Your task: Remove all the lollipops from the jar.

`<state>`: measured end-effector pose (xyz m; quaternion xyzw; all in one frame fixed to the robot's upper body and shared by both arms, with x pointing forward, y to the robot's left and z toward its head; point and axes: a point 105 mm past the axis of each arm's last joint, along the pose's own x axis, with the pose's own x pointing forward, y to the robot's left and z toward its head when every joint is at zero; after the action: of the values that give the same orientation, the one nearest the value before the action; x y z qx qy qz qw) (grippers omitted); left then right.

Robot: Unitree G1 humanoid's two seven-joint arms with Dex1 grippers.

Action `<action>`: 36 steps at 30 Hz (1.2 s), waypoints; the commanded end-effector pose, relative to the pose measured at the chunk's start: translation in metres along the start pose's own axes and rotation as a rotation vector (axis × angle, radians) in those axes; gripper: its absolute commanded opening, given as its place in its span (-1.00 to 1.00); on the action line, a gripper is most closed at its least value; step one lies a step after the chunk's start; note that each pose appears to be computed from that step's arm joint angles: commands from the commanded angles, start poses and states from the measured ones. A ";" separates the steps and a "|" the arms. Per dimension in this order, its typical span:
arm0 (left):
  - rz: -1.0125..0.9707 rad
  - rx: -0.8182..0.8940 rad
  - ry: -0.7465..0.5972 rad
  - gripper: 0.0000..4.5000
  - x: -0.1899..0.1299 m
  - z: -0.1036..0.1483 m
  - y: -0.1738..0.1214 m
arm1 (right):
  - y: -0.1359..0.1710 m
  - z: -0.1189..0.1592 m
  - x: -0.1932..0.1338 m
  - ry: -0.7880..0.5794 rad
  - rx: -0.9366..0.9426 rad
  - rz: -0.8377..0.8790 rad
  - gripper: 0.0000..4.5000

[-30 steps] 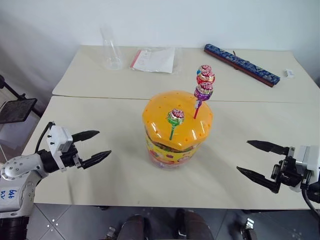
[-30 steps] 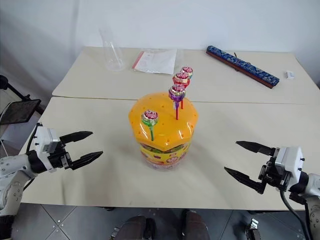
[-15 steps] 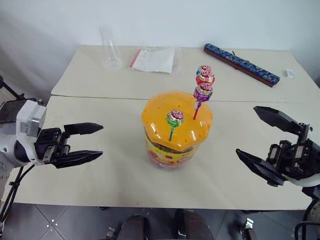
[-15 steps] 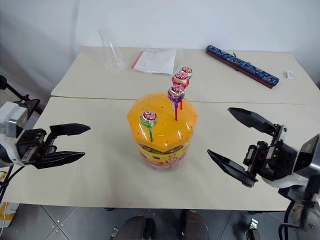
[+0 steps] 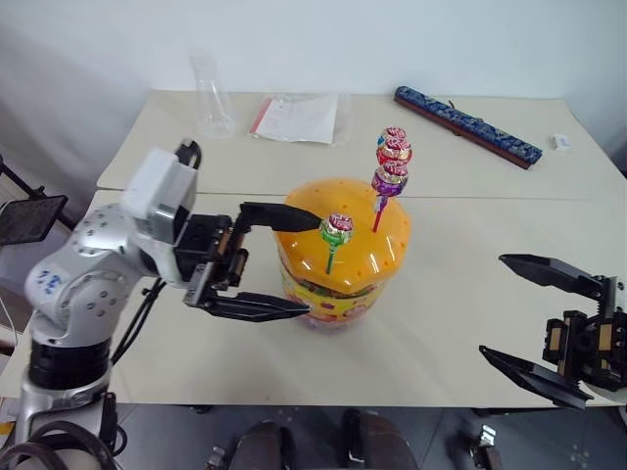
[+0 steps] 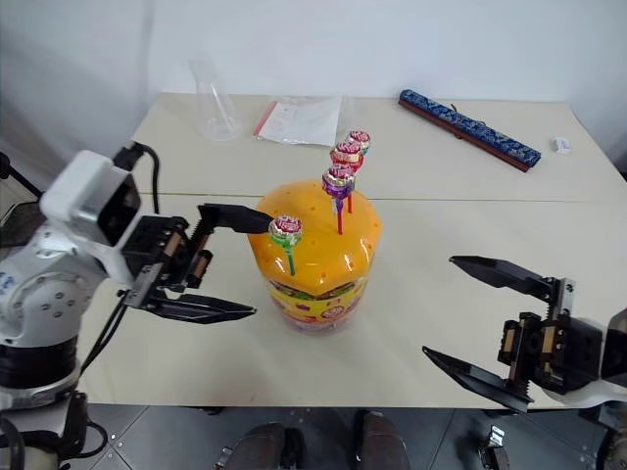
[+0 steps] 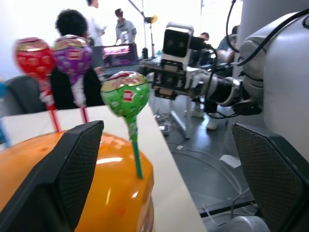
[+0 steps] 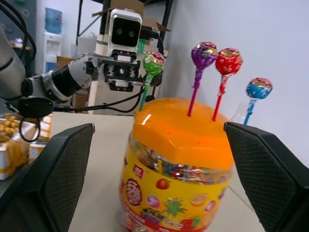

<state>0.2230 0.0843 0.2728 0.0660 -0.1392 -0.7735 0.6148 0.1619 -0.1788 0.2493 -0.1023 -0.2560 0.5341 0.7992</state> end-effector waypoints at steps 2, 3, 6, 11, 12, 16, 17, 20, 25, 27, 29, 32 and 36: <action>-0.024 0.028 0.025 1.00 0.002 -0.005 0.005 | 0.003 0.007 0.000 -0.002 -0.054 -0.022 0.99; -0.031 0.022 0.025 1.00 0.005 -0.006 0.007 | 0.004 0.007 0.000 0.000 -0.056 -0.037 0.99; -0.048 0.008 0.020 0.74 0.011 -0.007 0.012 | 0.010 0.005 -0.002 0.026 -0.058 -0.067 1.00; -0.044 -0.007 0.065 0.05 0.010 -0.014 0.017 | 0.013 -0.002 -0.010 0.071 -0.066 -0.122 1.00; -0.045 -0.007 0.065 -0.08 0.010 -0.014 0.017 | 0.013 -0.002 -0.010 0.071 -0.069 -0.132 1.00; -0.039 -0.006 0.061 -0.64 0.011 -0.013 0.018 | 0.011 -0.001 -0.008 0.051 -0.072 -0.153 1.00; -0.035 -0.017 0.032 -0.78 0.012 -0.010 0.018 | 0.009 0.000 -0.005 0.023 -0.067 -0.174 1.00; 0.010 -0.082 -0.123 -0.97 0.012 0.011 0.024 | 0.005 0.001 0.002 -0.020 -0.053 -0.183 1.00; 0.076 -0.279 -0.302 -0.97 -0.010 0.040 0.035 | 0.009 -0.001 0.012 -0.055 0.010 -0.116 1.00; 0.100 -0.360 -0.382 -0.97 -0.022 0.052 0.040 | 0.012 -0.001 0.016 -0.063 0.019 -0.082 1.00; 0.229 -0.397 -0.404 -0.97 -0.044 0.048 0.052 | 0.016 -0.003 0.023 -0.067 0.013 -0.010 1.00; 0.462 -0.391 -0.179 -0.97 -0.077 0.012 0.058 | 0.023 -0.006 0.027 -0.059 0.014 0.106 1.00; 0.873 -0.492 0.268 -0.97 -0.152 -0.064 0.034 | 0.021 -0.025 0.027 -0.011 0.052 0.217 1.00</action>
<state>0.3077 0.2012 0.2212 -0.0966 0.0895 -0.4828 0.8658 0.1651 -0.1426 0.2322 -0.0976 -0.2446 0.6107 0.7468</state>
